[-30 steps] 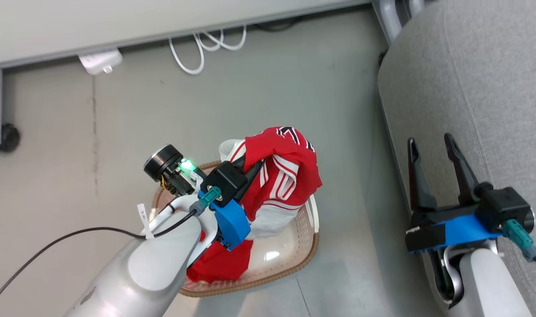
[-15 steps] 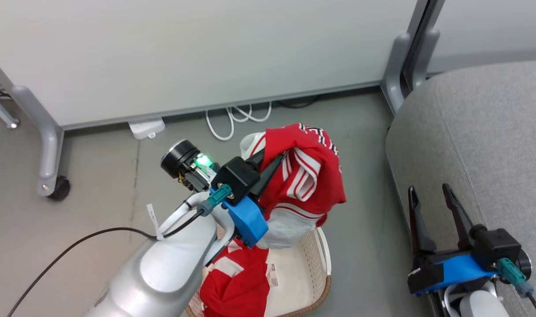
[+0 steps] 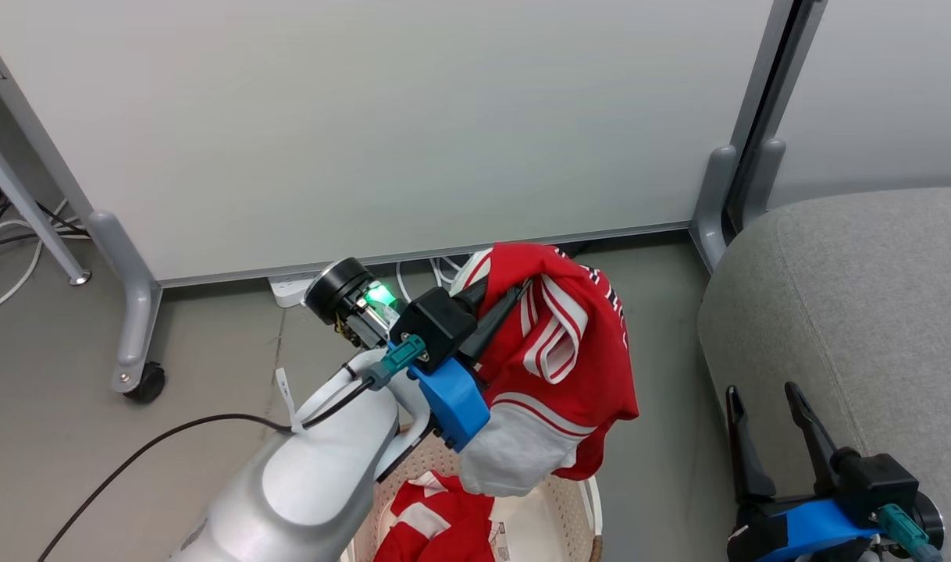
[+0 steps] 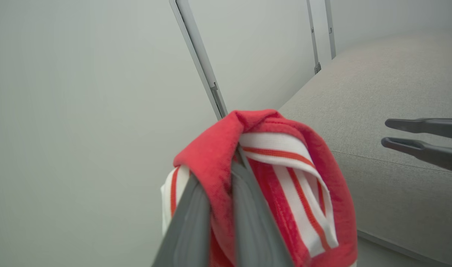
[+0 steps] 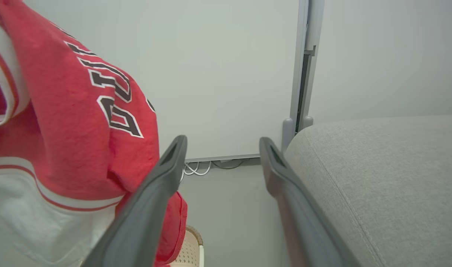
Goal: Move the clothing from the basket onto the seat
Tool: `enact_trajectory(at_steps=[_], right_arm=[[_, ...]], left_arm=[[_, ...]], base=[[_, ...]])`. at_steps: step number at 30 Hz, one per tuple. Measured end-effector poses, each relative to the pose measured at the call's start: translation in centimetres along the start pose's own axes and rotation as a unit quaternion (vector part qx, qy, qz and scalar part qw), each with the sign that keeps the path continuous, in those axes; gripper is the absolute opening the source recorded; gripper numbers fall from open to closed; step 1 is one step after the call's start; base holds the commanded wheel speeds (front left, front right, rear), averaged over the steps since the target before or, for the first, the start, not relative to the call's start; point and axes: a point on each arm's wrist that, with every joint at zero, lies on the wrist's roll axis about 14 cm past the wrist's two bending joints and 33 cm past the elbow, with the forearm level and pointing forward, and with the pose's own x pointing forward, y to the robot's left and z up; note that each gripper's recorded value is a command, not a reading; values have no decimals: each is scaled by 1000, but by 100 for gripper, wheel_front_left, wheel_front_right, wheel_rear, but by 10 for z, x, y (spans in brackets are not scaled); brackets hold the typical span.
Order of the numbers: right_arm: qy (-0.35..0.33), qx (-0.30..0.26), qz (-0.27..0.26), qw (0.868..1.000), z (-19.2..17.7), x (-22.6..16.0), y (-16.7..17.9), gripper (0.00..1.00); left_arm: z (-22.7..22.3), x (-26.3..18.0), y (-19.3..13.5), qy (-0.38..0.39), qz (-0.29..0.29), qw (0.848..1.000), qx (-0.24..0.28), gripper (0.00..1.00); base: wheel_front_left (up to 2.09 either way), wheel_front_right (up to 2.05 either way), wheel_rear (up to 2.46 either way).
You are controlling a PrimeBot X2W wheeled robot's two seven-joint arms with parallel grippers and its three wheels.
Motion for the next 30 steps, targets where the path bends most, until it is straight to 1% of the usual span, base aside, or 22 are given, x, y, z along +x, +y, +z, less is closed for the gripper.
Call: enact_trajectory(at_steps=[9,20,30], right_arm=[[-3,-1,32,999,2,2,21,100],[2,-8,110,994,-1,4,69,100],[-6,-18,164,986,4,15,97,100]], left_arm=[[-4,-7,2,8,7,1000,-1,0],[-13,-8,1,16,9,1000,-11,0],[-19,-6,1,20,10,1000,-19,0]], base=[[0,0,0],[0,0,0],[0,0,0]])
